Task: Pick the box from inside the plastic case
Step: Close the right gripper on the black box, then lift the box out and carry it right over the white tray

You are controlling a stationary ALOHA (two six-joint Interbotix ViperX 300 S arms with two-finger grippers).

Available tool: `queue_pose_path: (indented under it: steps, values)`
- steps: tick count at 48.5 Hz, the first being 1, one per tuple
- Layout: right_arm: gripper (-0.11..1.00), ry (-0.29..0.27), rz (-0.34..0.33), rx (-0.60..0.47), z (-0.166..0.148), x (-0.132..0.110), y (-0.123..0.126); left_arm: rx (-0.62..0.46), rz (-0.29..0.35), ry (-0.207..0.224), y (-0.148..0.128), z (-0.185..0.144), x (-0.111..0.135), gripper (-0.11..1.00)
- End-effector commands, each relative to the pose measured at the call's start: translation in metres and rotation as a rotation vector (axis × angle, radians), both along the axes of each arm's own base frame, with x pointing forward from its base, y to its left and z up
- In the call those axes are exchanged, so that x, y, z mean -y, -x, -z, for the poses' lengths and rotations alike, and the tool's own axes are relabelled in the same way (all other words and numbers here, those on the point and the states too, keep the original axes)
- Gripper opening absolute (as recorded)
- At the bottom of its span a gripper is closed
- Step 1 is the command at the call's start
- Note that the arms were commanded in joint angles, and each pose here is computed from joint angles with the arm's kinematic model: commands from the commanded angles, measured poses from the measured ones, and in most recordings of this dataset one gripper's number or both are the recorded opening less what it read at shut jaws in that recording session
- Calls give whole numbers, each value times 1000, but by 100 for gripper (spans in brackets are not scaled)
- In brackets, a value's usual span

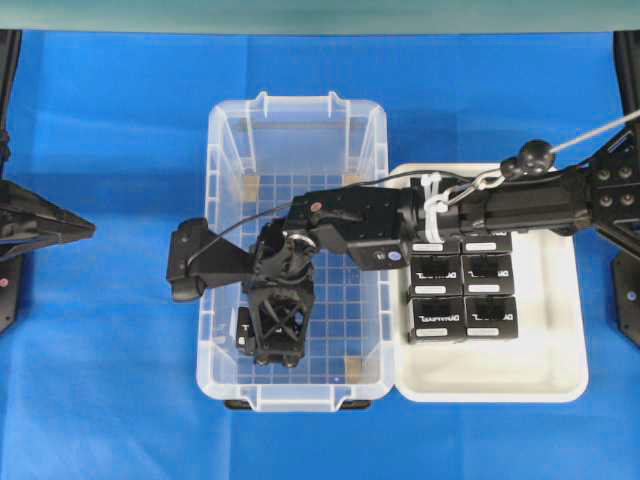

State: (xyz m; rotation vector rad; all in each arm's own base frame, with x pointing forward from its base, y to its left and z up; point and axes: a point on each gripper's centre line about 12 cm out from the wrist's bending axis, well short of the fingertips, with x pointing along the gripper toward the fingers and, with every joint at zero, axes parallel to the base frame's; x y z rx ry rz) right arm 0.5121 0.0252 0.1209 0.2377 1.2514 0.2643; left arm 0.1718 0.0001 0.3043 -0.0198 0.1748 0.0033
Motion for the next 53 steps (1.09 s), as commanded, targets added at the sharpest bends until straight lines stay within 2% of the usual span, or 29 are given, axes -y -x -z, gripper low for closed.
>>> queue_pose_path:
  steps: [1, 11, 20, 23, 28, 30, 37, 46, 53]
  values:
    - [100, 1, -5, -4, 6, -4, -1, 5, -2, -3, -2, -4, 0, -7]
    - [100, 24, 5, 11, 12, 0, -4, 3, -2, -3, -2, -3, 0, -7]
    - [97, 48, -12, 2, 13, 1, -3, 6, -2, -2, -2, -3, 0, -7]
    - [92, 45, -20, -8, 11, 1, -1, 6, -2, -3, -2, -3, 0, -7]
    - [70, 41, -27, -18, 6, 1, 1, 8, -2, -3, -2, -4, 0, -7]
    - [67, 40, -30, -17, 2, 2, 1, 8, -2, -3, -2, -4, 0, -7]
    - [67, 40, -29, 19, -21, 5, 1, 8, -2, -3, -2, -4, 0, -7]
    - [67, 39, -3, 65, -57, 22, 5, 11, -2, -3, -1, -5, 0, -7]
    - [67, 36, 12, 104, -100, 39, 11, 12, -2, -3, -1, -5, 0, -7]
